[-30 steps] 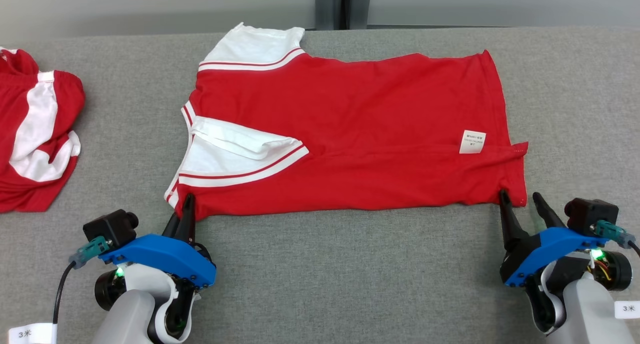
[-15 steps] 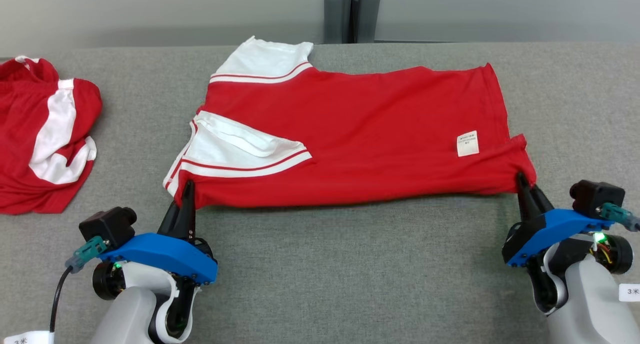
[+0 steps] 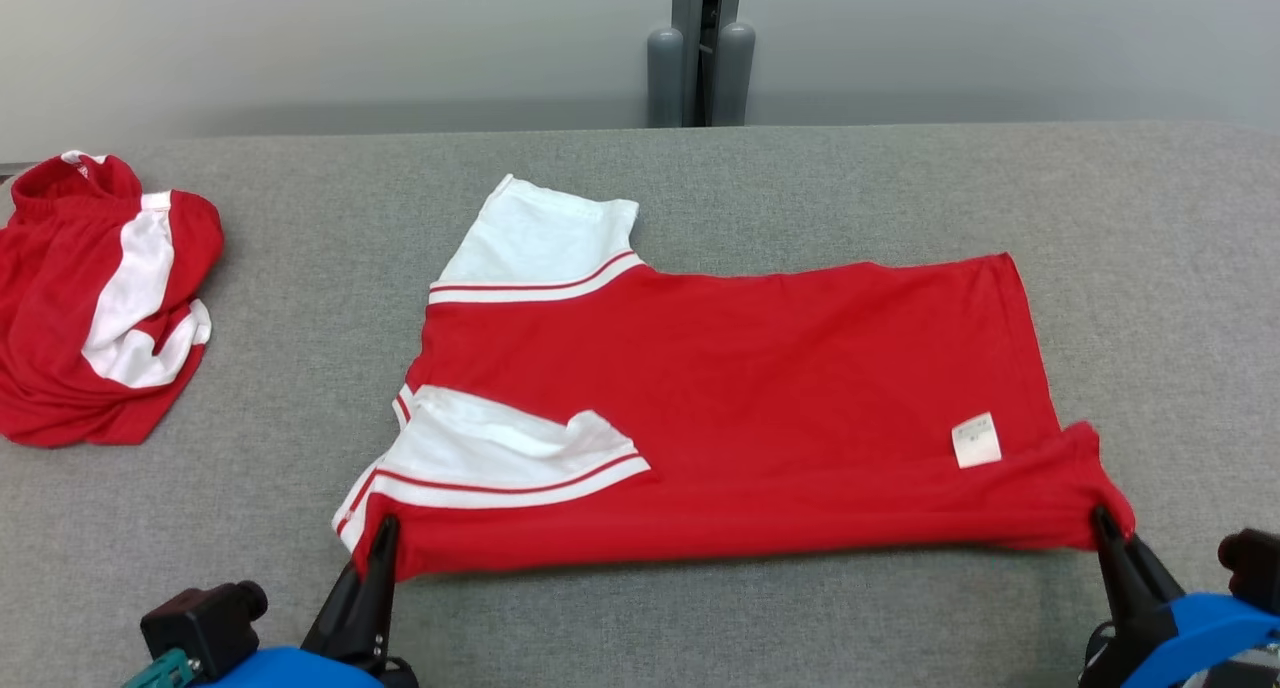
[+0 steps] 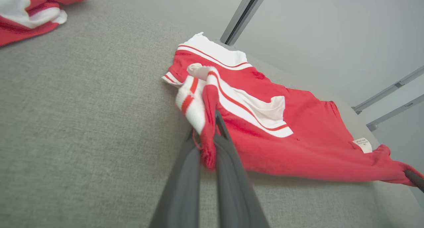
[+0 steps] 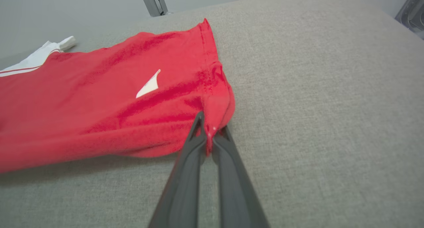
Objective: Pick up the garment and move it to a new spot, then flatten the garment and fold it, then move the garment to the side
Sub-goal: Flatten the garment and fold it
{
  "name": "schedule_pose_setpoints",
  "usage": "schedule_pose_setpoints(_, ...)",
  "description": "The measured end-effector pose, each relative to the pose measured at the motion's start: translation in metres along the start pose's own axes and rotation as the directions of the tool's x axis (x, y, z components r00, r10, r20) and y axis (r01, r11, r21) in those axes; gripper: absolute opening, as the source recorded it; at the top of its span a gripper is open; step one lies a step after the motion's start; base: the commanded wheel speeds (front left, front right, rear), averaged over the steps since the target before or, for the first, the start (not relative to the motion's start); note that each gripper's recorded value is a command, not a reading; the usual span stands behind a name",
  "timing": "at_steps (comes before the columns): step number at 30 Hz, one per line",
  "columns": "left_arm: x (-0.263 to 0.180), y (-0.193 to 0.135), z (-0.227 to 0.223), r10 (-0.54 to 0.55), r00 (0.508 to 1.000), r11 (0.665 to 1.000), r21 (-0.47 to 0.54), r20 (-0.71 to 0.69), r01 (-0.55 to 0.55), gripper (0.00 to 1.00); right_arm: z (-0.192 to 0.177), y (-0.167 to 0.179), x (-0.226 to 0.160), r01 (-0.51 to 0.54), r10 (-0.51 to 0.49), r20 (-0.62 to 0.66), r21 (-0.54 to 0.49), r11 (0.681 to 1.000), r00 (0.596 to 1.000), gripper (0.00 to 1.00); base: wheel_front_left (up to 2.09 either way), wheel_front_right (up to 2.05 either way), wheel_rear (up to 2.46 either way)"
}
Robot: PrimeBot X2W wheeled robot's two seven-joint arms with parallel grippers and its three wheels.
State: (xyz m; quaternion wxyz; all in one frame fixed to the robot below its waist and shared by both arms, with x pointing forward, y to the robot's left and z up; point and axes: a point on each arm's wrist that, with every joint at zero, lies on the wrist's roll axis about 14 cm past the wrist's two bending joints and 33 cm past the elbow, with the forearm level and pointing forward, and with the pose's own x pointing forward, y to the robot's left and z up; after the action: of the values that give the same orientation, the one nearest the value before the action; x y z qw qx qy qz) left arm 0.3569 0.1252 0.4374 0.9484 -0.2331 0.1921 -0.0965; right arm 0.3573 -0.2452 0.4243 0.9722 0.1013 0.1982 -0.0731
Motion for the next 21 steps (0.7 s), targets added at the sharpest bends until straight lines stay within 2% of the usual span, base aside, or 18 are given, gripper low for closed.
schedule_pose_setpoints(3, -0.013, 0.003, -0.012, 0.021, 0.998, 0.999, -0.033, -0.056, -0.023, 0.0, -0.021, -0.006, -0.013, 0.012, -0.01, -0.073, 0.024, 1.0, 0.997, 0.0, 0.0, 0.0, 0.0)
schedule_pose_setpoints(7, -0.02, 0.015, -0.033, 0.065, 0.988, 0.997, -0.02, -0.143, -0.069, 0.0, -0.042, -0.007, -0.02, 0.016, -0.008, -0.132, 0.059, 0.998, 0.991, 0.0, 0.0, 0.0, 0.0)
schedule_pose_setpoints(8, -0.021, 0.017, -0.037, 0.074, 0.985, 0.997, -0.018, -0.156, -0.078, 0.0, -0.045, -0.008, -0.02, 0.019, -0.011, -0.14, 0.061, 0.998, 0.99, 0.17, 0.0, 0.0, 0.0)
schedule_pose_setpoints(9, -0.021, 0.019, -0.039, 0.08, 0.984, 0.996, -0.015, -0.16, -0.083, 0.22, -0.049, -0.009, -0.021, 0.025, -0.016, -0.149, 0.062, 0.998, 0.989, 0.41, 0.0, 0.0, 0.0)
schedule_pose_setpoints(10, -0.02, 0.02, -0.039, 0.084, 0.984, 0.996, -0.013, -0.16, -0.087, 0.97, -0.053, -0.01, -0.021, 0.029, -0.019, -0.156, 0.061, 0.998, 0.987, 1.0, 0.0, 0.0, 0.0)
schedule_pose_setpoints(11, -0.02, 0.021, -0.04, 0.083, 0.984, 0.996, -0.011, -0.158, -0.086, 1.0, -0.055, -0.011, -0.022, 0.033, -0.024, -0.159, 0.053, 0.998, 0.987, 1.0, 0.0, 0.0, 0.0)
schedule_pose_setpoints(15, -0.012, 0.02, -0.031, 0.072, 0.989, 0.997, 0.021, -0.13, -0.07, 1.0, -0.054, -0.018, -0.022, 0.054, -0.046, -0.146, 0.053, 0.997, 0.988, 1.0, 0.0, 0.0, 0.0)
schedule_pose_setpoints(19, 0.006, 0.013, -0.003, 0.021, 0.997, 0.991, 0.133, -0.074, -0.011, 1.0, -0.033, -0.025, -0.018, 0.074, -0.07, -0.078, 0.039, 0.997, 0.994, 1.0, 0.0, 0.0, 0.0)
schedule_pose_setpoints(21, 0.02, 0.007, 0.023, -0.023, 0.999, 0.975, 0.22, -0.031, 0.029, 1.0, -0.015, -0.027, -0.013, 0.079, -0.078, -0.027, 0.021, 0.997, 0.997, 1.0, 0.0, 0.0, 0.0)
